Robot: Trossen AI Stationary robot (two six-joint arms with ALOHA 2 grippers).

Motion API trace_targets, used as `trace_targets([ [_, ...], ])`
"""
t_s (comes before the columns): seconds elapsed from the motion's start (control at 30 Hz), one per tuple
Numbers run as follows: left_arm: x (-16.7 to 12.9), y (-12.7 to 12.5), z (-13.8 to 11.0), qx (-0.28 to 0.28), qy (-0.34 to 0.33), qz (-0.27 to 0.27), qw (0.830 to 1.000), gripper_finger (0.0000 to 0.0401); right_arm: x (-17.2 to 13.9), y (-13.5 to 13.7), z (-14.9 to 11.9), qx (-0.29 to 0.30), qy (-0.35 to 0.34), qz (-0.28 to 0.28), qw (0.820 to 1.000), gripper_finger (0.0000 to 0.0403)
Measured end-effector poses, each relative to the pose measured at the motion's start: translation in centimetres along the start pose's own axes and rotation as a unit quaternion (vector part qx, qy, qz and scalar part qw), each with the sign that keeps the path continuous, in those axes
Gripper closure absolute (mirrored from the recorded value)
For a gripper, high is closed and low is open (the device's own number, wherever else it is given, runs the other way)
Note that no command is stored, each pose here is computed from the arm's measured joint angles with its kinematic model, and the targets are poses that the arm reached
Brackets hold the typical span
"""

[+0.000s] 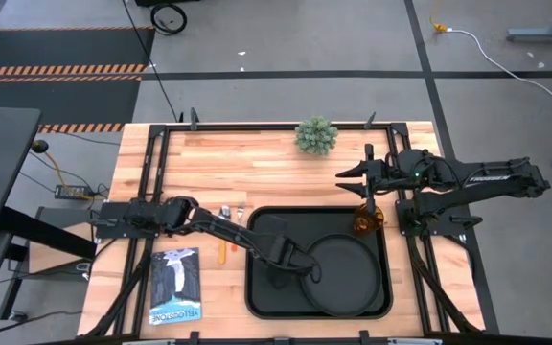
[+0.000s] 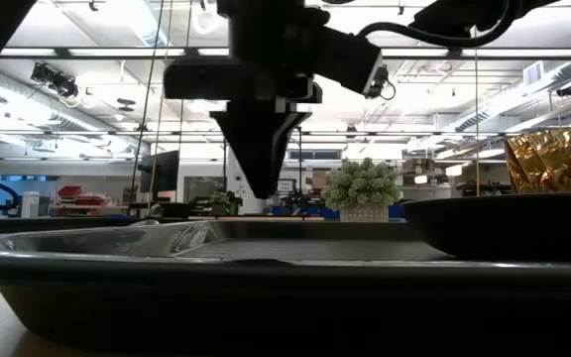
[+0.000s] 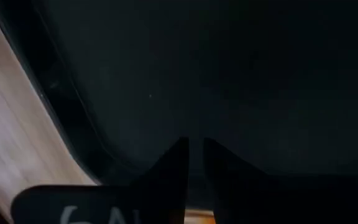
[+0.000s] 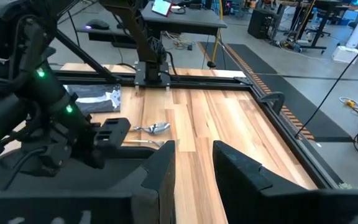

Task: Pick and place plate/cup/fork/spoon on tray
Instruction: Put the orange fork on the black tray to the left of the grey plate

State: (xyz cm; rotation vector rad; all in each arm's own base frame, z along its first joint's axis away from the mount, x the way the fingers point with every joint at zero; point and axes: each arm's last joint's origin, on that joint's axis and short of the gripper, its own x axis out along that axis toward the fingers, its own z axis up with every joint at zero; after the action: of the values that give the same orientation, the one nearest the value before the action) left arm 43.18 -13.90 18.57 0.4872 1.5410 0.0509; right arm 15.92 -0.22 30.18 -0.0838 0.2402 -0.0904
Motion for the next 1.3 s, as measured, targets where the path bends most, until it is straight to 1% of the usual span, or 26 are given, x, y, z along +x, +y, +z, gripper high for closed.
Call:
trace_targets([
  [0.13,-0.7,0.0,-0.8,0.007,0.023,0.022,0.999,0.0347,0.0,0.0,0.0,0.000,0.001,0.000,1.000,0.0289],
  [0.2,-1.4,0.2,-1.1,0.001,0.021,0.033,0.999,0.0347,0.0,0.0,0.0,0.000,0.000,0.000,1.000,0.0289],
  [0.33,-2.4,0.6,-1.5,-0.013,0.010,0.038,0.999,0.0347,0.0,0.0,0.0,0.000,-0.001,0.001,1.000,0.0289],
  [0.57,-2.6,0.9,-1.6,-0.006,0.010,0.058,0.998,0.0347,0.0,0.0,-0.1,0.003,0.003,0.002,1.000,0.0289],
  [0.83,-2.7,0.9,-2.2,-0.005,0.037,0.064,0.997,0.0347,0.0,0.2,-0.2,0.001,0.011,0.010,1.000,0.0289],
  [0.97,-2.7,1.1,-2.5,0.003,0.051,0.087,0.995,0.0347,0.0,0.4,-0.2,-0.002,0.010,0.015,1.000,0.0289],
  [1.2,-2.6,1.8,-2.7,0.014,0.061,0.089,0.994,0.0347,0.0,0.4,-0.2,-0.003,0.009,0.014,1.000,0.0289],
  [1.3,-3.4,2.2,-3.0,-0.001,0.051,0.088,0.995,0.0347,0.0,0.4,-0.1,-0.002,0.004,0.013,1.000,0.0289],
])
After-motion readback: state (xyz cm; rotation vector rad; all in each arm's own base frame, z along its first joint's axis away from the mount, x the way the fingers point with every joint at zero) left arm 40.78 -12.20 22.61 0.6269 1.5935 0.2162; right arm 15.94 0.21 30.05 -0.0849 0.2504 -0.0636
